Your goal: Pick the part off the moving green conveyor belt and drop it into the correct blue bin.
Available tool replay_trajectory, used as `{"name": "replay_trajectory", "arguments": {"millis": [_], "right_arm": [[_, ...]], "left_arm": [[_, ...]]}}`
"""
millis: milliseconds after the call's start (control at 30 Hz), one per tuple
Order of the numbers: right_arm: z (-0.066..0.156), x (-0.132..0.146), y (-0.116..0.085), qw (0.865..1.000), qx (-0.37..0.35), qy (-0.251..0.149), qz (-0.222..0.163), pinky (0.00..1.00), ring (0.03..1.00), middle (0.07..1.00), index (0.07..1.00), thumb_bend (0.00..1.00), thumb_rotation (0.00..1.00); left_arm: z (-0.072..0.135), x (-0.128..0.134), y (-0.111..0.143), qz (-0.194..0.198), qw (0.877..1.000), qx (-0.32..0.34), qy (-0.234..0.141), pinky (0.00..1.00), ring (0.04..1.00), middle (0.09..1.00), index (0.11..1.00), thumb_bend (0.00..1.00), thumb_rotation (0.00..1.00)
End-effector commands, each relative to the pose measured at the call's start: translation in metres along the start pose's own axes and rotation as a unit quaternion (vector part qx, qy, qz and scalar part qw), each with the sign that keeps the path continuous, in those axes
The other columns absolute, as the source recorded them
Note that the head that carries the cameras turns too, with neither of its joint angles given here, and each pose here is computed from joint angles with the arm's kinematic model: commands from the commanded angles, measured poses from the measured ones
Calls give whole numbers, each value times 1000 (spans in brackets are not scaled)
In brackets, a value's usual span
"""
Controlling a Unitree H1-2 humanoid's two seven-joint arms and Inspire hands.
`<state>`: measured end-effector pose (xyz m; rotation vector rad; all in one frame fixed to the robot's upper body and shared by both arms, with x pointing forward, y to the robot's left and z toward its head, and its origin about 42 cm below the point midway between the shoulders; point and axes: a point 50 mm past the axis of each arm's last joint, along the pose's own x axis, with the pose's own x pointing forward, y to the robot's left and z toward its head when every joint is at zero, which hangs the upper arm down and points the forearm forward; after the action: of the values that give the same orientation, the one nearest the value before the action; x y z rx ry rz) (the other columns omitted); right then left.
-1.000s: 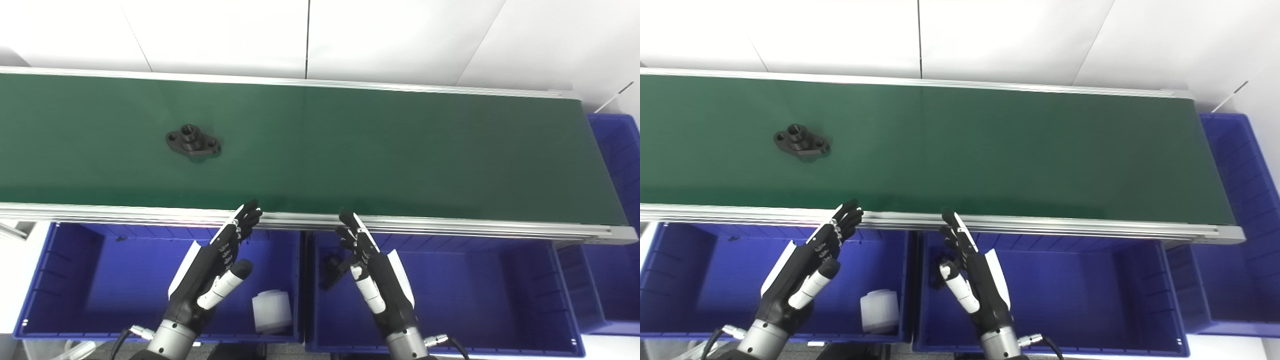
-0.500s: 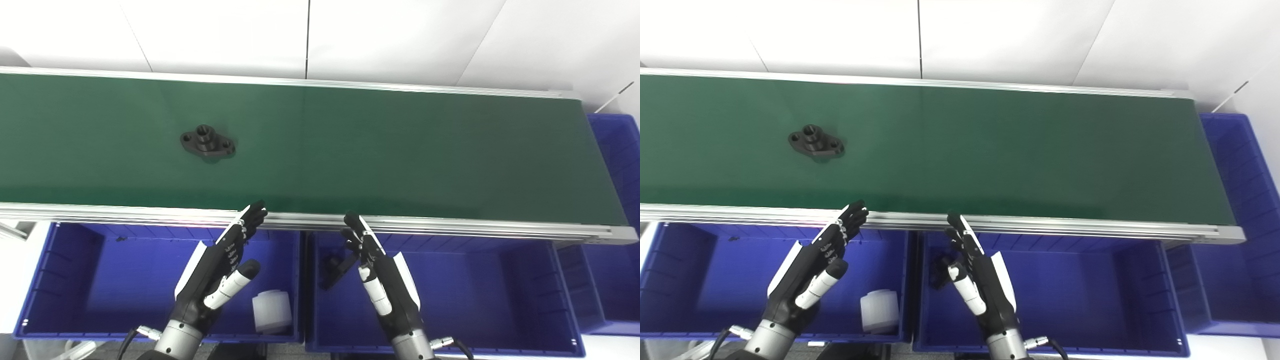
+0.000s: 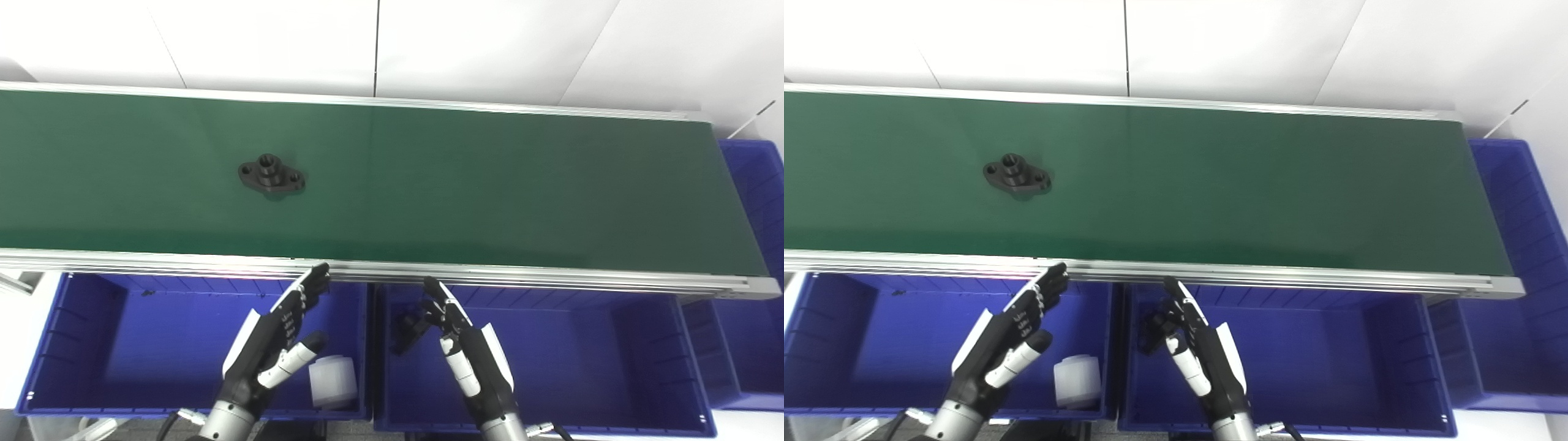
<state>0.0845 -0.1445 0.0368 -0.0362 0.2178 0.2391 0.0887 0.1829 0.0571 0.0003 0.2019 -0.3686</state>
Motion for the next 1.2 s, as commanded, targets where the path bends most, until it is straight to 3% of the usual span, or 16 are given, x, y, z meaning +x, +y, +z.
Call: {"name": "replay_trajectory", "arguments": {"millis": [0, 133, 467, 767, 1000, 1167], "right_arm": [[6, 1, -3, 999, 3, -38, 3, 899, 907, 945, 943, 919, 1000], [2, 3, -6, 999, 2, -39, 3, 895, 903, 937, 934, 925, 996], [16, 0, -9, 997, 17, -77, 7, 873, 895, 911, 912, 909, 937], [29, -2, -17, 992, -35, -119, 18, 841, 886, 904, 902, 897, 854], [55, 8, -24, 978, -103, -179, -17, 774, 859, 895, 887, 819, 721], [87, 31, -37, 953, -202, -220, -55, 739, 860, 895, 902, 848, 694]], "left_arm": [[6, 6, -3, -1, 999, 4, -33, 945, 925, 914, 898, 740, 687], [1, 8, -5, -2, 1000, 1, -23, 919, 918, 907, 895, 789, 669], [-5, 14, -5, -13, 1000, 11, -23, 853, 895, 894, 876, 788, 663], [-5, 16, -8, -9, 1000, 16, -25, 821, 881, 882, 863, 806, 653], [-7, 19, -4, -18, 999, 18, -32, 835, 888, 893, 871, 786, 641], [-9, 21, -2, -19, 999, 25, -23, 818, 885, 892, 888, 806, 665]]}}
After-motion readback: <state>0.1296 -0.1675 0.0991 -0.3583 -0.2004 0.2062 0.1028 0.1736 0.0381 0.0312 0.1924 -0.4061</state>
